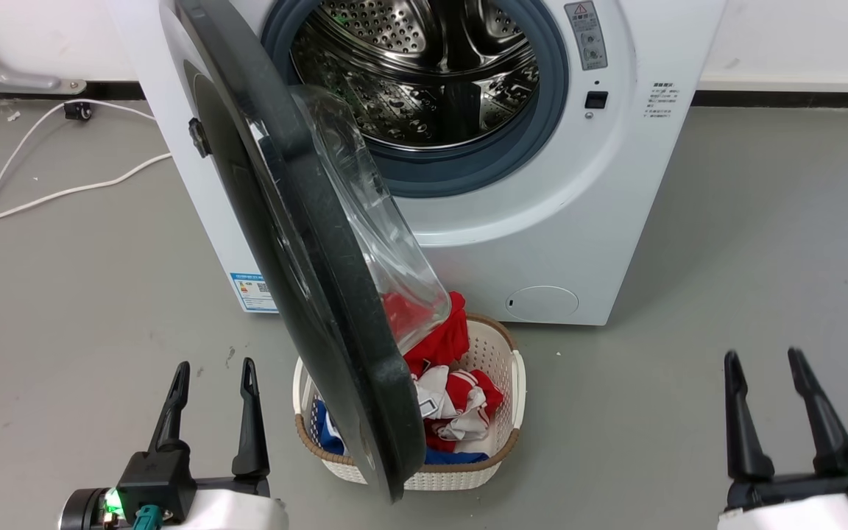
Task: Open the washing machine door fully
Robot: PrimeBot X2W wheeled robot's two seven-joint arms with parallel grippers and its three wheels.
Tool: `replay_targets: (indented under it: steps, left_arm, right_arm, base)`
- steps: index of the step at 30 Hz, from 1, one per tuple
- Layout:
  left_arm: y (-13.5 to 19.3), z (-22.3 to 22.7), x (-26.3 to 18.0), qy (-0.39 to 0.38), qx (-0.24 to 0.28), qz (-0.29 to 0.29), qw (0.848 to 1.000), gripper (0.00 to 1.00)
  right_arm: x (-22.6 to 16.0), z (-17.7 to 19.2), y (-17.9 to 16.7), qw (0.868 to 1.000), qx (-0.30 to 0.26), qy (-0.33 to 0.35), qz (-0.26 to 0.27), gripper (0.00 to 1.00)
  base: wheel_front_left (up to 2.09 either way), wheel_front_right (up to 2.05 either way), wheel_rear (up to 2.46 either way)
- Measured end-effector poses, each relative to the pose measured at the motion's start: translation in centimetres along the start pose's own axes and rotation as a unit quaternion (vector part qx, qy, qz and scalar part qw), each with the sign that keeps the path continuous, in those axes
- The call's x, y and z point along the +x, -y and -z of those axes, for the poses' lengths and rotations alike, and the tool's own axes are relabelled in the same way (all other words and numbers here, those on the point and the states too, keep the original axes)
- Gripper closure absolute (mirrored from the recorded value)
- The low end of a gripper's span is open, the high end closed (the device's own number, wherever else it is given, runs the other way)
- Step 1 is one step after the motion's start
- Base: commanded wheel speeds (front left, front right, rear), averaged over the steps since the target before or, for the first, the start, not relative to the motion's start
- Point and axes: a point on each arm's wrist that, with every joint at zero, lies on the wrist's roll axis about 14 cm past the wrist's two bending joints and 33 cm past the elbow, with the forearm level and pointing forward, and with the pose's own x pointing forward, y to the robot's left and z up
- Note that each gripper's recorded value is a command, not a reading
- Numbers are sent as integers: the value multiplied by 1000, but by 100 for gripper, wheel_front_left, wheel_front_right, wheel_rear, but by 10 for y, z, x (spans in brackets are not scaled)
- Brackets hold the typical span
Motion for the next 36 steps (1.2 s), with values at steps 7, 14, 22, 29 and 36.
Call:
replay_targets:
  steps: [7, 14, 22, 29, 36]
  left_arm:
    - [0, 1, -2, -3, 0, 1, 1000, 0]
    - [1, 4, -3, -7, -5, 1, 1000, 0]
    - [-8, -14, 1, 21, -23, -19, 999, 100]
    - [-11, -73, 11, 116, -15, -23, 993, 100]
    - [16, -142, 13, 226, -2, 21, 974, 100]
  right_arm:
    - [-13, 16, 3, 1000, 5, -28, 7, 0]
    - [-18, 20, 3, 999, 9, -37, 9, 0]
    - [-19, 20, 2, 999, 10, -36, 8, 0]
    - [-17, 18, 3, 999, 8, -33, 9, 0]
    - [-18, 16, 4, 999, 6, -30, 11, 0]
  base:
    - [0, 0, 0]
    - [0, 0, 0]
    - [0, 0, 0]
    - [0, 0, 0]
    - [0, 0, 0]
